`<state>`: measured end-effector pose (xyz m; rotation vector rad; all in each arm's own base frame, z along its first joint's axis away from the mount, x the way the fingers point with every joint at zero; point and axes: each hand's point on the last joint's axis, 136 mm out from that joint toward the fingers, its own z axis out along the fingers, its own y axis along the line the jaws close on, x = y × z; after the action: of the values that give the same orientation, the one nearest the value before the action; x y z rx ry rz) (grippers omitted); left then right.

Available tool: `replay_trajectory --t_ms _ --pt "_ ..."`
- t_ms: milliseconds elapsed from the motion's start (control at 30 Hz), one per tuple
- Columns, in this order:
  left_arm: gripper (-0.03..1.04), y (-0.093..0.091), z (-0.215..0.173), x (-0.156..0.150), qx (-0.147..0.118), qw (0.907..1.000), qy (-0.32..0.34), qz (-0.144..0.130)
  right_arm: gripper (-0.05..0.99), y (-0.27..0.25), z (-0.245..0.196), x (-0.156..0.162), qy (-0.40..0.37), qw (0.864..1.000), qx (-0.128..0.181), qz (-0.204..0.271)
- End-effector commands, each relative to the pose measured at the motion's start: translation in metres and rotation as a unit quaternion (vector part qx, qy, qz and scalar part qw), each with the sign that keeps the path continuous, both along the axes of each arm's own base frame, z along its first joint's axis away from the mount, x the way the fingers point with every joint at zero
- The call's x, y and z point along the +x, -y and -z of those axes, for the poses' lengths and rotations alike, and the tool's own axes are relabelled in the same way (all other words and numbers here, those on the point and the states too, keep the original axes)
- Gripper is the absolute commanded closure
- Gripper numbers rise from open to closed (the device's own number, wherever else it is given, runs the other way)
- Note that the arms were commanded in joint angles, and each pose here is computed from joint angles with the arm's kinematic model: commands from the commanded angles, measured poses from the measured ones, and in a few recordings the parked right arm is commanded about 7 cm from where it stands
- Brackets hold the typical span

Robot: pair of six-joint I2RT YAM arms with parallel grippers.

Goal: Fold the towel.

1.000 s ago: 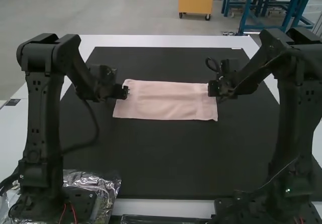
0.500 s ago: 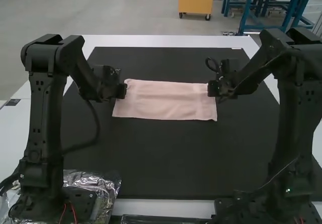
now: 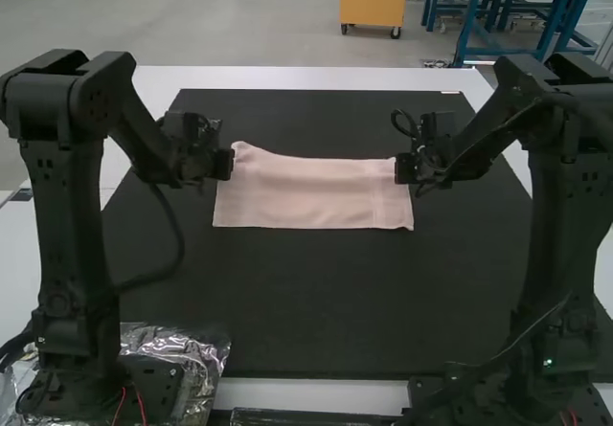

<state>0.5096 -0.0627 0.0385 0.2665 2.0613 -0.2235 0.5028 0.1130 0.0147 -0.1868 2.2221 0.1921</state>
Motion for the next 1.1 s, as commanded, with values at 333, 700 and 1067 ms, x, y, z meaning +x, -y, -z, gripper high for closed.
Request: replay_trajectory --t_ms 333,700,1067 --pt "0.99 -0.016 -0.019 -0.032 -0.006 0.9999 0.004 -0.009 0.96 0.0 -0.048 -0.015 0.036 0.999 0.021 -0.005" --pt "0.99 -0.016 -0.029 -0.062 -0.007 0.9999 -0.001 -0.008 0.96 0.006 -0.046 -0.048 0.02 1.0 0.02 -0.006" --pt "0.99 -0.014 -0.03 -0.095 -0.006 0.9999 -0.012 -0.006 0.96 0.01 -0.029 -0.084 -0.01 1.0 0.019 -0.01"
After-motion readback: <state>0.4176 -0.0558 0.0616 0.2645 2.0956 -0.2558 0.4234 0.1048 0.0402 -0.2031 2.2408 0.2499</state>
